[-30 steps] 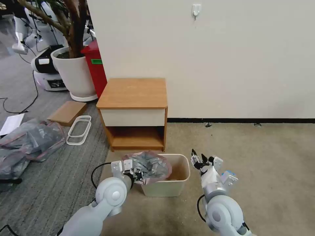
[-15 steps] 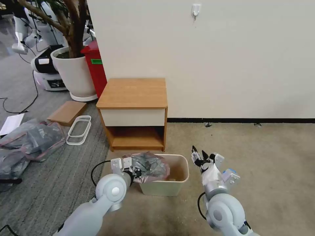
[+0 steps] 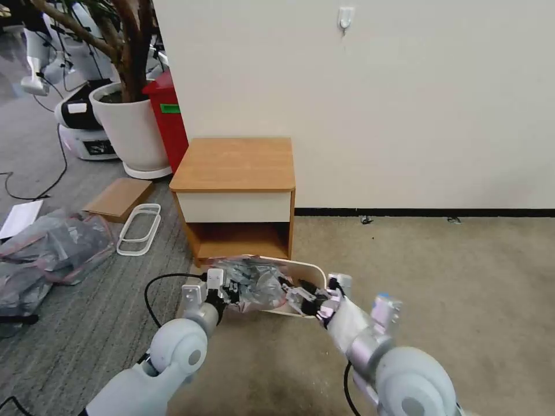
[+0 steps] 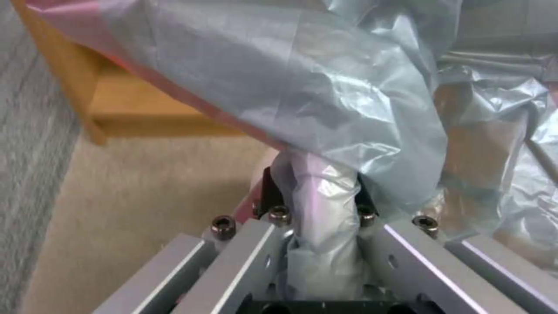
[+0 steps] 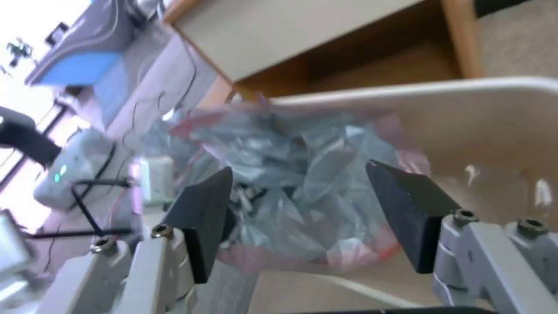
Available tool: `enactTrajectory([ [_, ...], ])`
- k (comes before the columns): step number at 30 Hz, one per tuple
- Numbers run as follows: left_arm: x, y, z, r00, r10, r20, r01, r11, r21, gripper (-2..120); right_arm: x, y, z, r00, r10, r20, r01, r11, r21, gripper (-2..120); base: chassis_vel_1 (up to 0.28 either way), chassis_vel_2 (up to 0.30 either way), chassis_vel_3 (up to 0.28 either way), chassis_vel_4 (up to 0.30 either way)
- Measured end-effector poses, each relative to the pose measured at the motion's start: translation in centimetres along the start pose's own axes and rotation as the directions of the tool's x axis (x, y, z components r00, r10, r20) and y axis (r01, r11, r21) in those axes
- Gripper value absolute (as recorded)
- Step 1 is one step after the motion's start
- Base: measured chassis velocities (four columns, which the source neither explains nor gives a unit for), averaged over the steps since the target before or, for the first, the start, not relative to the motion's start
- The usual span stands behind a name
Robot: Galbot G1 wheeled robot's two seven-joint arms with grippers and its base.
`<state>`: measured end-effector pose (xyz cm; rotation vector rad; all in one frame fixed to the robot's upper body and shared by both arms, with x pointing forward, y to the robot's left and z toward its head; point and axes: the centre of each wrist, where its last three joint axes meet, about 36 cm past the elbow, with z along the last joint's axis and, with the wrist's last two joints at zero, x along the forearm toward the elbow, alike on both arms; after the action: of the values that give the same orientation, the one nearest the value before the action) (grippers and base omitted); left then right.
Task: Pick up the garbage bag from the table and place it over the trash can.
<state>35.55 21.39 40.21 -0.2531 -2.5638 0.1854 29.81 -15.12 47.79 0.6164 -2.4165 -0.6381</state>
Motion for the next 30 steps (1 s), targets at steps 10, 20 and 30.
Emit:
enactTrajectory([
  [10, 3.7, 1.9, 0.7, 0.998, 0.016, 0.055, -0.015, 1.000, -0.025, 3, -5.1, -0.6, 0.3, 0.997, 0.012, -0.072, -0.007, 0.998, 0.069, 95, 0.000, 0.000, 0.000, 0.000],
  [20, 5.2, 2.0, 1.0, 0.998, 0.018, 0.061, -0.016, 1.000, -0.022, 3, -7.6, -0.5, 0.5, 0.994, 0.010, -0.112, -0.002, 0.997, 0.072, 100, 0.000, 0.000, 0.000, 0.000],
  [30, 6.0, 2.0, 1.4, 0.998, 0.016, 0.055, -0.015, 1.000, -0.021, 3, -9.7, -1.5, -0.1, 0.991, 0.026, -0.132, -0.017, 0.997, 0.071, 89, 0.000, 0.000, 0.000, 0.000],
])
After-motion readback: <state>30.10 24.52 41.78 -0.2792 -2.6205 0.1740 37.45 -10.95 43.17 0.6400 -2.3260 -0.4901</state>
